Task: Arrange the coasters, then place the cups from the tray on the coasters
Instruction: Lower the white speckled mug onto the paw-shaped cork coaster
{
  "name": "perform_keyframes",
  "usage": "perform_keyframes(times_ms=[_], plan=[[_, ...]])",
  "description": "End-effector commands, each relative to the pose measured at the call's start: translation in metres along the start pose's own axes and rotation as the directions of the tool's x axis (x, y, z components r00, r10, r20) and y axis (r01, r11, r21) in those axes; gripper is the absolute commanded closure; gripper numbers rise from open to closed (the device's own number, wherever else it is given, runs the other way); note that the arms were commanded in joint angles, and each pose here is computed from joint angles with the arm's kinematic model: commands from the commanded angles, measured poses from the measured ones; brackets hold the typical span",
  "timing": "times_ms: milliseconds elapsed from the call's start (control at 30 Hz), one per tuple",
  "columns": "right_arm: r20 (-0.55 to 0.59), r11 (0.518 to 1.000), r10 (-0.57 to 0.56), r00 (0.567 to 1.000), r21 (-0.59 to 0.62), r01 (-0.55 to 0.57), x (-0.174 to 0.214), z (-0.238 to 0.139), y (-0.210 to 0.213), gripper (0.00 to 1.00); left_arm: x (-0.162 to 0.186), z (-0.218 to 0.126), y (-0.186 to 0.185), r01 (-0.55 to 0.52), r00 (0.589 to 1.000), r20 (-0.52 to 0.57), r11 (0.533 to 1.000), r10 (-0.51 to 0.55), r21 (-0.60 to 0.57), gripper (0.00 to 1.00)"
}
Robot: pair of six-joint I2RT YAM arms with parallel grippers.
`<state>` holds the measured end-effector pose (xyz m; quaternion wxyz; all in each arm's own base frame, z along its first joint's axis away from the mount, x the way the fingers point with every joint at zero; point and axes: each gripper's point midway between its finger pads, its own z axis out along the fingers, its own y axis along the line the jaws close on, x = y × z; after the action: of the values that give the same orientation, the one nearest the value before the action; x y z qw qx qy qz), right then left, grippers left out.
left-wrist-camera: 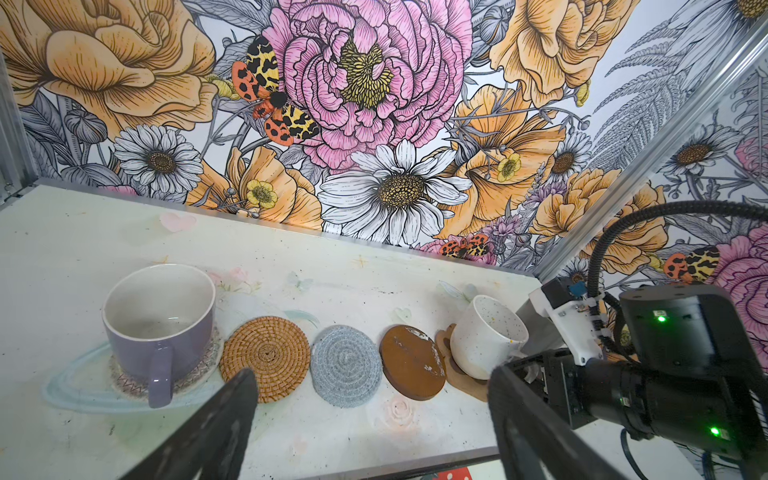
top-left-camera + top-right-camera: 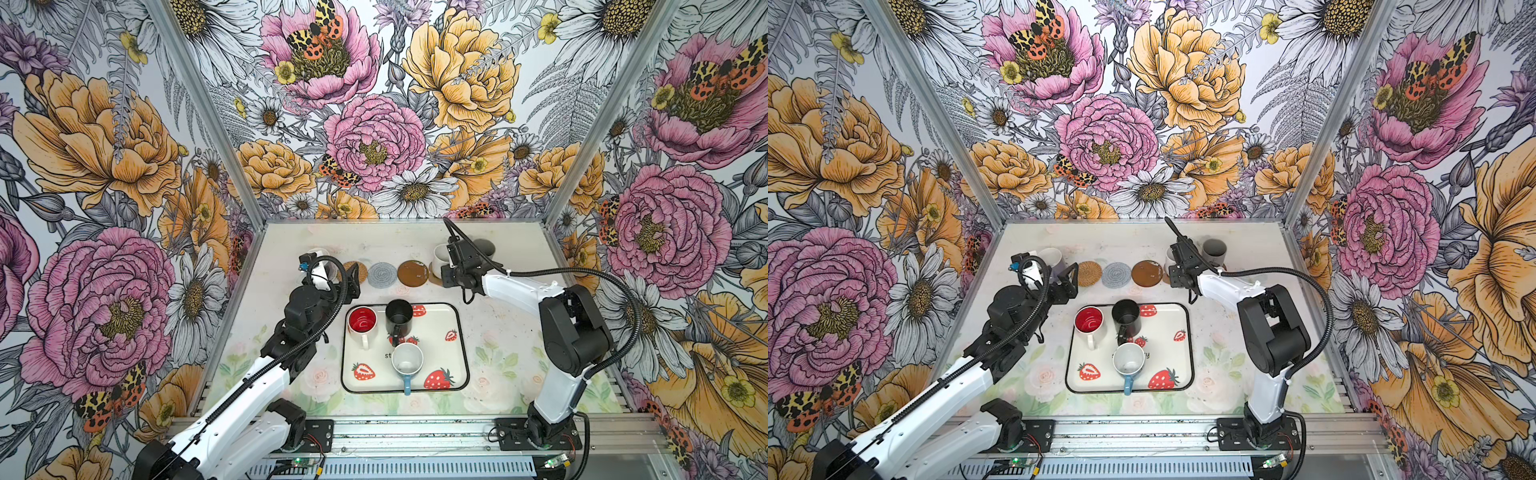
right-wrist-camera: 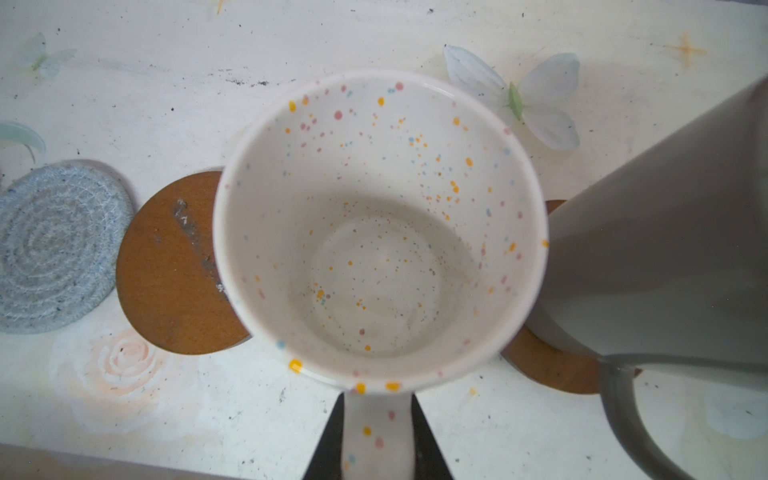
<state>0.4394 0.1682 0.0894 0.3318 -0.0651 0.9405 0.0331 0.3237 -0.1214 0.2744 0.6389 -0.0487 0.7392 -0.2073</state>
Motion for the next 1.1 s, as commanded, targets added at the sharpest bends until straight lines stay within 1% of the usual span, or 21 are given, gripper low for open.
perform_keyframes(times_ms=[0,400,1067], plan=[[0.134,0.999,0.042,0.990,-0.025,-0.039,-0.041,-0.007,0.004,1.00,-0.003,0.001,0.005,0.006,1.000,0.020,1.000,-0.006,-0.015,0.12],[0.107,0.999,0.042,0.993,-0.033,-0.038,-0.027,-0.001,0.004,1.00,-0.004,0.000,0.004,0.006,1.000,0.022,1.000,-0.006,-0.010,0.12],[0.111,0.998,0.057,0.992,-0.017,-0.055,-0.016,-0.006,-0.003,1.00,-0.007,-0.006,0.004,0.013,0.999,0.034,1.000,-0.013,-0.006,0.12]])
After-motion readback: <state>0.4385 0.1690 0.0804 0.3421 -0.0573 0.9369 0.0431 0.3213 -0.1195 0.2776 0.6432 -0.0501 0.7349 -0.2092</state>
